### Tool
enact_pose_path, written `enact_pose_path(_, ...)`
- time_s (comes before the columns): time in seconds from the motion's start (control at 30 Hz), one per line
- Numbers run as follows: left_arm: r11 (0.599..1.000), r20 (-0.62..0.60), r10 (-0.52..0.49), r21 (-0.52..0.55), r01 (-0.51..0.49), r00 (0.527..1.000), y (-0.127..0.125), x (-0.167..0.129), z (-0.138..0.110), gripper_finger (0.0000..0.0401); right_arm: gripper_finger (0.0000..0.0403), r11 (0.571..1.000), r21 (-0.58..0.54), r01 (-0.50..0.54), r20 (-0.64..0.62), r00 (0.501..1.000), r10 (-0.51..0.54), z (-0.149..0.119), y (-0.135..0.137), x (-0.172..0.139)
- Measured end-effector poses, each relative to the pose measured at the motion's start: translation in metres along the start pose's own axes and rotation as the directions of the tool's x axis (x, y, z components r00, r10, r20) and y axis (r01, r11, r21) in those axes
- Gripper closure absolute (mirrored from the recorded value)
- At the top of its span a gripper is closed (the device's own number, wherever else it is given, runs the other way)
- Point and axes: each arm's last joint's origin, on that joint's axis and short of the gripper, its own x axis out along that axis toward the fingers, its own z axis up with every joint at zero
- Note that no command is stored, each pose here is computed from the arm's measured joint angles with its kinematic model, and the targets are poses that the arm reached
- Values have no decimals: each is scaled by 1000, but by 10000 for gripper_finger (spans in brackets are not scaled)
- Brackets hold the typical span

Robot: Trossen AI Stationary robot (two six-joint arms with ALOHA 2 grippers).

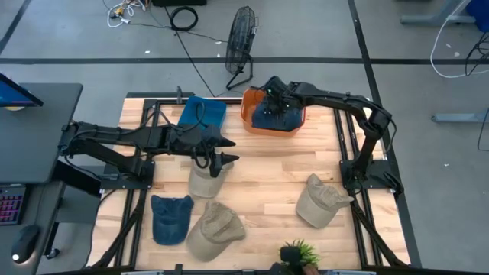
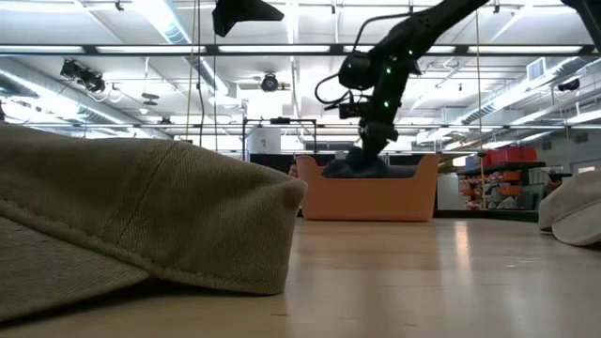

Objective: Pick & Place hat
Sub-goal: Put the right blue cap into the orange bin, then put the blue cap into the orange bin

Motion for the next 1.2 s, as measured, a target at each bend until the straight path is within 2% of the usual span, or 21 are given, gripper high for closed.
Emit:
enact_pose_path(0.13, 1000, 0, 0, 0, 0, 1000, 0, 0, 0, 137, 399, 999, -27, 45, -59, 997, -47, -6, 5, 6)
enact_pose_path(0.3, 1000, 2, 3, 0, -3, 1000, 0, 0, 0, 137, 385, 998, -17, 60, -49, 997, -61, -3, 6, 5)
enact_pose_path(0.5, 1000, 1, 3, -1, -3, 1000, 0, 0, 0, 137, 328, 998, -19, 56, -59, 997, -57, -4, 6, 5)
enact_pose_path(0.73, 1000, 2, 3, -2, -3, 1000, 0, 0, 0, 137, 263, 998, -63, -2, -156, 988, -7, -5, 15, -5)
enact_pose_path(0.97, 1000, 2, 3, -23, -3, 1000, 0, 0, 0, 137, 261, 993, -111, -31, -241, 971, 3, 7, 16, -38)
enact_pose_path(1.2, 998, -2, 3, -55, -4, 1000, 0, -2, 0, 137, 275, 992, -121, -32, -222, 975, 4, 29, 14, -94)
